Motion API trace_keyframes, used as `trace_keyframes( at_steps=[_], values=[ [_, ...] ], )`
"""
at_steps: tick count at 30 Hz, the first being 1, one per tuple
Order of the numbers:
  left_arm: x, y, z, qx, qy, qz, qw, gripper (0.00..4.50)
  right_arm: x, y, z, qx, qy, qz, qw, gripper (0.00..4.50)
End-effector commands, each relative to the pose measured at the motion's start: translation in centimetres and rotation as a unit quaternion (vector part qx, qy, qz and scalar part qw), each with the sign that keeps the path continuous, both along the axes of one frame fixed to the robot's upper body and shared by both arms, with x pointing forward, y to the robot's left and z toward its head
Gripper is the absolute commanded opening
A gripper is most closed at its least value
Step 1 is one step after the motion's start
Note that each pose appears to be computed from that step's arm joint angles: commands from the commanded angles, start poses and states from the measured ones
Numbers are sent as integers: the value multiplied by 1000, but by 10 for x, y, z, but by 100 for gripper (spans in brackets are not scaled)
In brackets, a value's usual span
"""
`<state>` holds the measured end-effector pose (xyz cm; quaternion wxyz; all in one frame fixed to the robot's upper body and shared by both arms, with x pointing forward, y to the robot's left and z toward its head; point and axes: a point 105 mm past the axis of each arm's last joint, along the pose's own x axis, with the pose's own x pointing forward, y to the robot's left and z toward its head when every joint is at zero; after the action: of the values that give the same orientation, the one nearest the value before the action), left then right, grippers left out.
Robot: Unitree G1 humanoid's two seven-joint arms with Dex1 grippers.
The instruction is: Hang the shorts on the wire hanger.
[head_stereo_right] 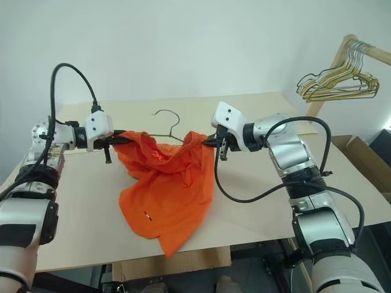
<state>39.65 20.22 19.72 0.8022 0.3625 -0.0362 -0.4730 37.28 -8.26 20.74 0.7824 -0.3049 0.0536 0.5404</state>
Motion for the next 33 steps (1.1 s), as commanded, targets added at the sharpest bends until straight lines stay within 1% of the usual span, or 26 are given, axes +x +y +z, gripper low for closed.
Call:
trace_keyframes(
  at_steps=[1, 2, 4, 6, 10, 13, 14, 15, 17, 19, 21, 25, 28, 33],
  values=[
    [3, -2, 16, -35, -38, 12, 999, 0, -6, 6, 12, -20, -44, 32, 998, 4],
    [3, -2, 18, -53, -38, 14, 998, 0, -6, 5, 8, -32, -40, 34, 998, 4],
    [1, -3, 21, -79, -34, 5, 996, 0, 1, 2, 4, -48, -64, 14, 997, 4],
    [-3, -4, 17, -78, -29, -6, 997, 0, 7, 1, 6, -41, -73, -1, 996, 4],
    [-8, -4, 13, -85, -25, -16, 996, 0, 10, -1, 7, -47, -97, -1, 994, 4],
    [-12, -4, 10, -74, -18, -26, 997, 0, 13, -4, 6, -52, -110, -5, 993, 4],
    [-13, -4, 10, -73, -17, -28, 997, 0, 13, -5, 6, -51, -110, -1, 993, 46],
    [-13, -4, 10, -77, -19, -27, 996, 0, 10, -5, 7, -52, -111, 9, 992, 64],
    [-13, -4, 12, -83, -20, -28, 996, 0, 8, -5, 6, -60, -122, 23, 990, 126],
    [-13, -5, 14, -86, -20, -32, 996, 0, 9, -7, 3, -67, -124, 21, 990, 198],
    [-13, -5, 15, -87, -19, -33, 995, 0, 11, -10, -1, -83, -129, 18, 988, 198],
    [-15, -6, 15, -84, -11, -40, 996, 0, 16, -14, -2, -89, -125, 3, 988, 198],
    [-14, -6, 11, -80, -4, -37, 996, 0, 26, -17, 2, -80, -125, -30, 989, 198],
    [-14, -7, 7, -81, 2, -32, 996, 0, 32, -18, 4, -78, -135, -47, 987, 198]
  ],
)
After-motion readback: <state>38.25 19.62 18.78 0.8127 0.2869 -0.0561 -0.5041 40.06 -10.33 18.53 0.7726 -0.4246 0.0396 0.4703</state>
